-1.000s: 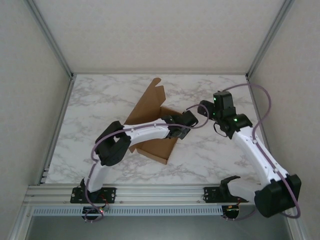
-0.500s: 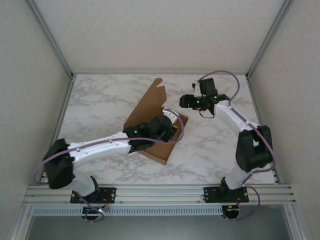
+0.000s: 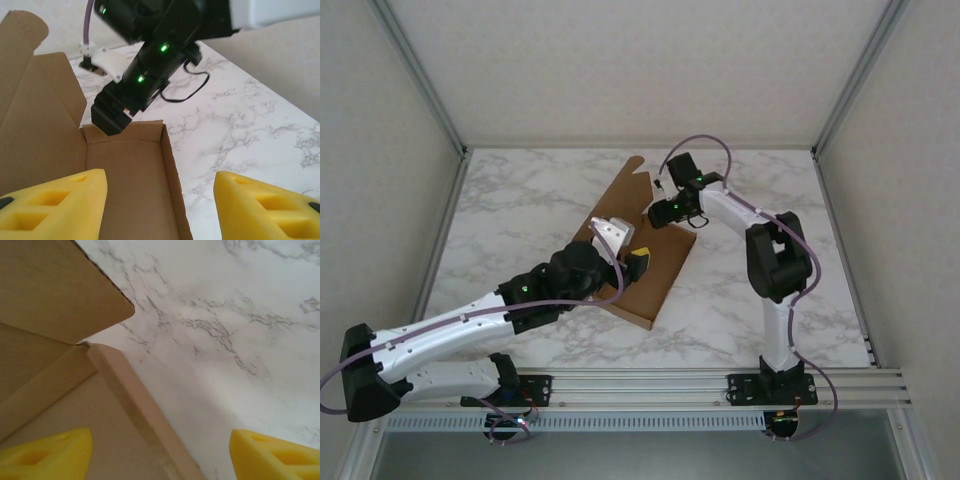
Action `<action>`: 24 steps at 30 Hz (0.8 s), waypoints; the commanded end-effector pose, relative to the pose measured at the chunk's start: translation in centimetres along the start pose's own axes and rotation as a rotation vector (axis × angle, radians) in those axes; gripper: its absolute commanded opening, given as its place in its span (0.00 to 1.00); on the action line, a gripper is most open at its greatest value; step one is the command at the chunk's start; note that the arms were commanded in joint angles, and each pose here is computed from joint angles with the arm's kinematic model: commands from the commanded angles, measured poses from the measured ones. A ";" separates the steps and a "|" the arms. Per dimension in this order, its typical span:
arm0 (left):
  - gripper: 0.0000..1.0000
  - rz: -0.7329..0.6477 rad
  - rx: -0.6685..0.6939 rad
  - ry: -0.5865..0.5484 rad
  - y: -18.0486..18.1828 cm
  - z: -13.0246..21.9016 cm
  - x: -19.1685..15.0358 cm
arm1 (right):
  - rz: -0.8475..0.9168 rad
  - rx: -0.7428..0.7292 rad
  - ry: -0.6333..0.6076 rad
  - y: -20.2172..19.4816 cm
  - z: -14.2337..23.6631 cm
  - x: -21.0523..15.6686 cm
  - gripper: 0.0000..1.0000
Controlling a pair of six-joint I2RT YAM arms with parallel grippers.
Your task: Fold the paper box
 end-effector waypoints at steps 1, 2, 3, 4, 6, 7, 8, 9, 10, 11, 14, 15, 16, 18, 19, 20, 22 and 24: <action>0.59 0.043 0.032 -0.045 0.7 0.9 0.5 | 0.050 -0.150 0.059 -0.7 -0.9 -0.5 0.68; 0.59 0.047 0.040 -0.052 0.8 1.1 0.5 | 0.051 -0.165 0.059 -0.7 -1.1 -0.5 0.65; 0.59 0.053 0.047 -0.065 1.0 1.3 0.7 | 0.054 -0.178 0.059 -0.7 -1.2 -0.6 0.62; 0.59 0.060 0.056 -0.075 1.2 1.6 0.8 | 0.055 -0.198 0.052 -0.7 -1.1 -0.7 0.59; 0.59 0.066 0.066 -0.088 1.4 1.9 0.9 | 0.064 -0.226 0.048 -0.7 -1.0 -1.0 0.51; 0.59 0.070 0.077 -0.090 1.6 1.9 0.9 | 0.072 -0.246 0.045 -0.6 -0.9 -1.2 0.47; 0.59 0.074 0.088 -0.091 1.8 1.9 0.9 | 0.076 -0.265 0.046 -0.6 -0.7 -1.5 0.43; 0.59 0.076 0.099 -0.091 1.9 1.9 0.9 | 0.080 -0.276 0.047 -0.7 -0.6 -1.8 0.40; 0.59 0.078 0.111 -0.089 2.0 1.9 0.8 | 0.087 -0.291 0.049 -0.6 -0.6 -2.2 0.37; 0.60 0.080 0.125 -0.089 2.2 1.8 0.7 | 0.094 -0.319 0.052 -0.7 -0.6 -2.5 0.34; 0.61 0.089 0.142 -0.083 2.5 1.6 0.5 | 0.119 -0.377 0.059 -0.8 -0.7 -3.4 0.31; 0.61 0.093 0.148 -0.083 2.6 1.6 0.4 | 0.127 -0.398 0.061 -0.9 -0.8 -3.7 0.28; 0.61 0.099 0.157 -0.084 2.8 1.6 0.4 | 0.133 -0.423 0.060 -1.0 -0.8 -3.9 0.24; 0.61 0.111 0.170 -0.091 3.1 1.7 0.5 | 0.143 -0.469 0.048 -1.1 -0.6 -4.1 0.17; 0.61 0.115 0.176 -0.095 3.2 1.8 0.6 | 0.149 -0.502 0.038 -1.2 -0.4 -4.1 0.14; 0.61 0.121 0.187 -0.095 3.4 1.8 0.6 | 0.160 -0.533 0.028 -1.1 -0.3 -4.0 0.10; 0.61 0.133 0.226 -0.088 4.0 1.8 0.7 | 0.178 -0.613 0.008 -1.2 0.1 -3.8 0.04; 0.61 0.153 0.274 -0.068 4.7 1.5 0.5 | 0.182 -0.667 -0.005 -1.2 0.3 -3.8 0.03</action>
Point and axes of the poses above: each hand's point on the last joint's axis, 136 mm out from that joint toward the fingers, its own z axis back along the fingers, its own y axis along the line the jaws close on, x = y × z, the point moved 6 cm from there along z, back along the fingers, and after that the axes turned 5 degrees about -z, right-handed, at the moved point
